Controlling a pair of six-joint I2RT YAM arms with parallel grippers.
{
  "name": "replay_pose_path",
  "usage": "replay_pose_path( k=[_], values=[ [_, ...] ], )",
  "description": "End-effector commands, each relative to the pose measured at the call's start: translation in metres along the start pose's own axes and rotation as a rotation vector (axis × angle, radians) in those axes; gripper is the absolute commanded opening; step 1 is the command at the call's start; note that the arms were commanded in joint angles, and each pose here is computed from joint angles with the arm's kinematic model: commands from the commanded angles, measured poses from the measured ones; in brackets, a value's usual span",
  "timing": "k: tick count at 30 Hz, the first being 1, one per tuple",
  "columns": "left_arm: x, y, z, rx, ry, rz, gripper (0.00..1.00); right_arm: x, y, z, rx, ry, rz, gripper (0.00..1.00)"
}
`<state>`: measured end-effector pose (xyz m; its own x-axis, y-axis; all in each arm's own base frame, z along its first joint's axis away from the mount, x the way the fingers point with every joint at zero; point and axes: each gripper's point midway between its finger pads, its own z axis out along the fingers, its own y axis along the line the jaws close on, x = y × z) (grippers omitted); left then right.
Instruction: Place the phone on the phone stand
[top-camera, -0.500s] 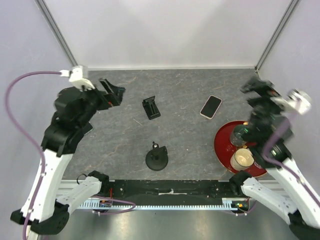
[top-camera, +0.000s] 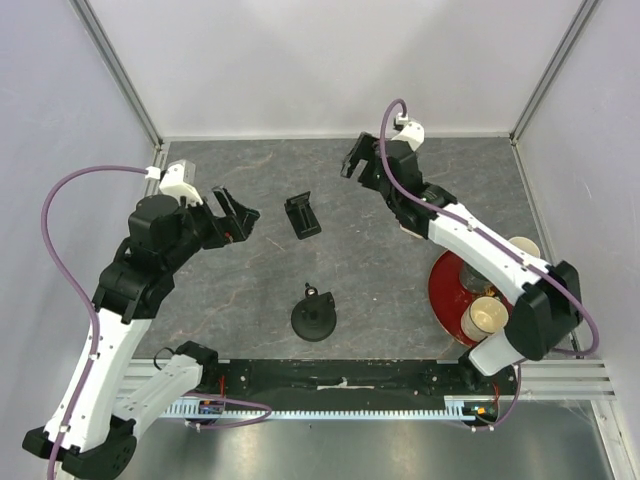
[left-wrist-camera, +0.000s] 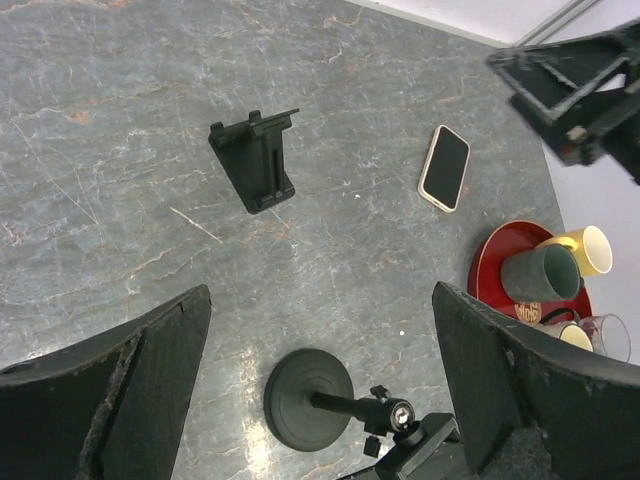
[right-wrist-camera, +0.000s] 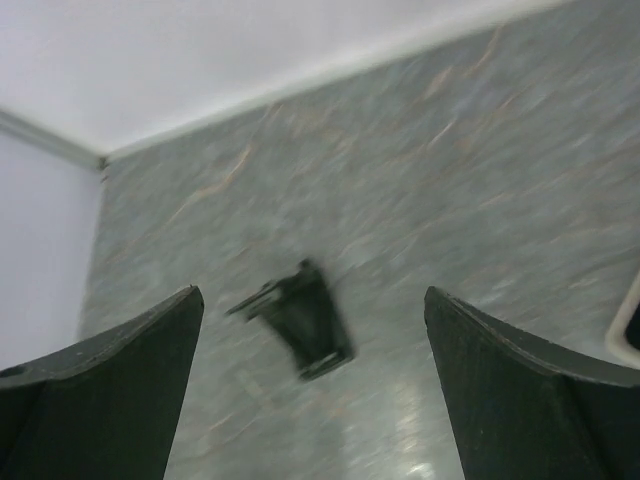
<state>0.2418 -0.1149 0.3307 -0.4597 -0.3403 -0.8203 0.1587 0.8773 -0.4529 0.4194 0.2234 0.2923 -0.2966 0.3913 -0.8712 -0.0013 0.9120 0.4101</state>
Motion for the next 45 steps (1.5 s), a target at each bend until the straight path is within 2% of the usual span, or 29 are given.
replay_pose_path(
  k=[1,4,6,12,14,19,23,28,34,37,38,39,43,44,45],
  values=[
    [0.003,-0.005,-0.007,0.031,-0.004,-0.038,0.97,0.044,0.055,0.002,-0.166,0.252,0.403,0.98],
    [0.003,-0.004,-0.013,0.036,-0.021,-0.041,0.97,0.079,0.072,0.005,-0.224,0.392,0.54,0.98],
    [0.005,-0.004,-0.015,0.039,-0.021,-0.044,0.97,0.091,0.074,0.011,-0.228,0.415,0.62,0.98],
    [0.016,-0.006,-0.01,0.061,0.022,-0.053,0.97,0.134,0.075,0.024,-0.2,0.519,0.724,0.98],
    [0.018,-0.007,-0.009,0.065,0.032,-0.058,0.96,0.145,0.076,0.035,-0.212,0.509,0.761,0.98],
    [0.024,-0.012,-0.003,0.094,0.058,-0.066,0.96,0.158,0.079,0.06,-0.222,0.479,0.738,0.98],
    [0.032,-0.011,0.006,0.101,0.076,-0.086,0.96,0.189,0.068,0.088,-0.157,0.49,0.652,0.98],
    [0.039,-0.016,0.016,0.123,0.116,-0.113,0.96,0.198,0.09,0.108,-0.233,0.501,0.622,0.87],
    [0.039,-0.019,0.018,0.135,0.132,-0.114,0.96,0.208,0.103,0.121,-0.263,0.484,0.596,0.86],
    [0.04,-0.019,0.019,0.134,0.133,-0.117,0.96,0.221,0.103,0.127,-0.26,0.514,0.573,0.74],
    [0.04,-0.019,0.019,0.134,0.134,-0.117,0.95,0.224,0.101,0.128,-0.254,0.519,0.565,0.64],
    [0.04,-0.019,0.019,0.135,0.135,-0.116,0.95,0.226,0.1,0.129,-0.252,0.517,0.553,0.59],
    [0.044,-0.019,0.021,0.143,0.148,-0.115,0.95,0.228,0.099,0.13,-0.26,0.523,0.427,0.39],
    [0.045,-0.019,0.021,0.145,0.151,-0.112,0.95,0.23,0.101,0.128,-0.296,0.533,0.353,0.27],
    [0.046,-0.019,0.022,0.147,0.154,-0.108,0.95,0.221,0.106,0.13,-0.334,0.52,0.301,0.21]
  ],
)
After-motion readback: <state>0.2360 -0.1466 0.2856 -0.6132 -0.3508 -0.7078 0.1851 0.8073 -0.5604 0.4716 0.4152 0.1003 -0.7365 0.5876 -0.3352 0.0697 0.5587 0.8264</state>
